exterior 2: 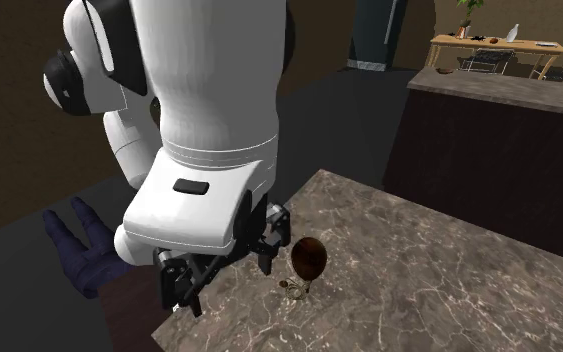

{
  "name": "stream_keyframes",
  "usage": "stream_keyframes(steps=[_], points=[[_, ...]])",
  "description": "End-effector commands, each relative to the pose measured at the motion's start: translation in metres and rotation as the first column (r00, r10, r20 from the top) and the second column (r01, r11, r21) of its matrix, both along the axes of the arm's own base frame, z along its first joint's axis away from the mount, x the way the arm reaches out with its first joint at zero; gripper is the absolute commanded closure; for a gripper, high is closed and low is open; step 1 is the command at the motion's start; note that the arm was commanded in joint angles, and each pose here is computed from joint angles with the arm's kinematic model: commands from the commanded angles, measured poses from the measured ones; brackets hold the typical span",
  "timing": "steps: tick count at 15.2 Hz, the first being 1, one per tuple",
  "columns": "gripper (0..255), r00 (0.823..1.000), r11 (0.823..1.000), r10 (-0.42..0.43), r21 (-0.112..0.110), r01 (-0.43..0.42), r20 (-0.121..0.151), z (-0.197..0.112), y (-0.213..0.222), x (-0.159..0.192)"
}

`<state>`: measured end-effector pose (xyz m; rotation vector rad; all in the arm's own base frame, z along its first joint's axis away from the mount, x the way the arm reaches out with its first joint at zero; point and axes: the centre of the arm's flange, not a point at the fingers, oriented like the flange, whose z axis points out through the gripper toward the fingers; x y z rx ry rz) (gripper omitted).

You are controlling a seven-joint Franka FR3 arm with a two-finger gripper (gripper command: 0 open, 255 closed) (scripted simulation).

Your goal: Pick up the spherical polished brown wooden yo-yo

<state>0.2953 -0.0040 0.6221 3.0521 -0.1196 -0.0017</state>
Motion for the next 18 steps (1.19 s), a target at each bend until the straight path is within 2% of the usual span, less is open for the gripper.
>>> stream_keyframes(steps=[1,8,15,16,18], points=[[0,1.000,1.000,0.000,0.000,0.000,0.000,0.000,0.000,0.000],[0,0.991,0.996,-0.082,-0.055,0.077,-0.104,-0.036,0.093,0.008],[0,0.965,0.982,-0.168,-0.118,0.146,-0.203,-0.077,0.182,0.020],[0,0.960,0.980,-0.179,-0.126,0.154,-0.215,-0.083,0.194,0.021],[0,0.960,0.980,-0.179,-0.126,0.154,-0.215,-0.094,0.194,0.021]])
